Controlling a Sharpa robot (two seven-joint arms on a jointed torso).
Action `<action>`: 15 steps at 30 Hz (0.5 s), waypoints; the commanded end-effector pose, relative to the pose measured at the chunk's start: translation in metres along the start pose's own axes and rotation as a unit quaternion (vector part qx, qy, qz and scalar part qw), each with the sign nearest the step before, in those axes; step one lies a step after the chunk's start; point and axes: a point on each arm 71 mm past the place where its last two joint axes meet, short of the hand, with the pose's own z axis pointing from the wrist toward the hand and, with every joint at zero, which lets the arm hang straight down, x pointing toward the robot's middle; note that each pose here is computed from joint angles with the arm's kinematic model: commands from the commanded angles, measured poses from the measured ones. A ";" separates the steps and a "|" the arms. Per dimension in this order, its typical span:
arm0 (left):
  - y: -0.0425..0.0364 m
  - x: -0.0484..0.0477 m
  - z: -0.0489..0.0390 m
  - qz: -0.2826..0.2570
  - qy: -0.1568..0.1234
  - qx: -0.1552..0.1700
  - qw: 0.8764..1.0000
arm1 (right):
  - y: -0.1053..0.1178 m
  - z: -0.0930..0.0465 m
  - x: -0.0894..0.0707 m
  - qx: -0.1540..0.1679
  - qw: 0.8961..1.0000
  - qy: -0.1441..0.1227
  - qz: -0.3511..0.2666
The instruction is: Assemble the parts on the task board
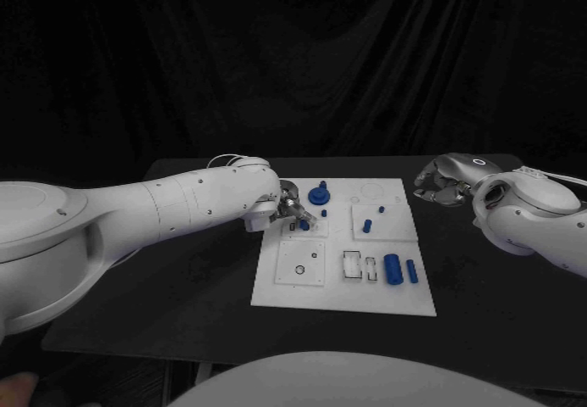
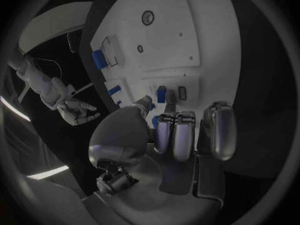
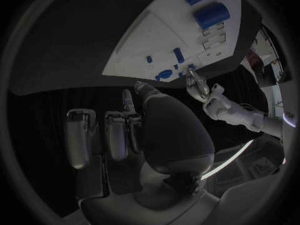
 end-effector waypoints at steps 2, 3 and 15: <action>-0.0039 0.0017 0.0001 -0.004 -0.001 0.016 1.000 | -0.001 0.000 0.002 0.010 1.000 0.006 -0.003; -0.0040 0.0017 0.0001 -0.004 -0.001 0.016 1.000 | -0.001 0.000 0.002 0.010 1.000 0.007 -0.003; -0.0026 0.0015 0.0001 -0.003 0.002 0.015 1.000 | -0.003 0.000 0.002 0.014 1.000 0.010 -0.004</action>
